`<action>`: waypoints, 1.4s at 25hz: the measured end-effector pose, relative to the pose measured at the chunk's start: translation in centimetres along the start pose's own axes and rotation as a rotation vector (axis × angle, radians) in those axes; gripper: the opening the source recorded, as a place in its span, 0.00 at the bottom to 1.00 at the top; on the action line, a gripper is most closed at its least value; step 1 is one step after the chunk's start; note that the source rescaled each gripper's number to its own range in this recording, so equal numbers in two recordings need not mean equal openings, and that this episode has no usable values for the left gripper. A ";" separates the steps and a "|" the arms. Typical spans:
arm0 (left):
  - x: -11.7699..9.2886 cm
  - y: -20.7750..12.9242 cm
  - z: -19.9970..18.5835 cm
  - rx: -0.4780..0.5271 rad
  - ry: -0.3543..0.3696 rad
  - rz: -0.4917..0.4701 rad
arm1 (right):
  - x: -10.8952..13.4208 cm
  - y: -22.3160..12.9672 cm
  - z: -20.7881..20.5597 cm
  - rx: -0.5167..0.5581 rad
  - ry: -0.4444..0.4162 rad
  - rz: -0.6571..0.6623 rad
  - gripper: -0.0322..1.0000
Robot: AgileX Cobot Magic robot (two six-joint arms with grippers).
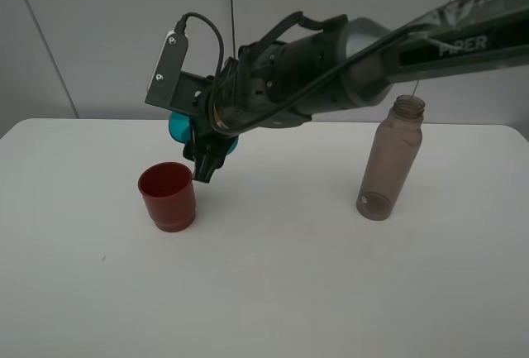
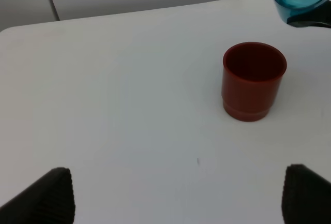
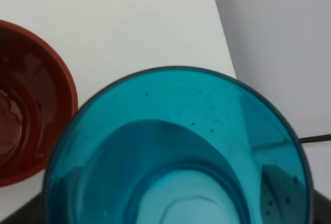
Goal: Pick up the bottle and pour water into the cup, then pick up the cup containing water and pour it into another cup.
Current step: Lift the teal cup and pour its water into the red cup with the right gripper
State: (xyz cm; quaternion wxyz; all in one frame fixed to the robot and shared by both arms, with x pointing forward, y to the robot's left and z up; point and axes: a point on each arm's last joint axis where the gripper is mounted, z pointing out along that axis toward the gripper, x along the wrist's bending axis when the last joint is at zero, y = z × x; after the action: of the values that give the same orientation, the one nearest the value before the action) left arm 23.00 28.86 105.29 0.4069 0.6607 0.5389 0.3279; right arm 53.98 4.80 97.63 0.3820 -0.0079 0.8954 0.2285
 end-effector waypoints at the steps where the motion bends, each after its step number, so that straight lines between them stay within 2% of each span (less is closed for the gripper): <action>1: 0.0 0.0 0.0 0.000 0.000 0.000 | 0.1 -0.1 0.2 0.007 0.001 -0.005 0.11; 15: 0.0 0.0 0.0 0.000 0.000 0.000 | 1.0 -0.6 1.5 0.045 -0.009 -0.107 0.11; 35: 0.0 0.0 0.0 0.000 0.000 0.000 | 2.2 0.9 1.2 0.015 -0.039 -0.277 0.11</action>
State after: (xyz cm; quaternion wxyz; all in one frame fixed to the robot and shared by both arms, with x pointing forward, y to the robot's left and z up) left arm 23.00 28.86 105.29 0.4069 0.6607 0.5389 0.3279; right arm 53.11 6.44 95.74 0.4272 -0.1240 0.8799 0.1671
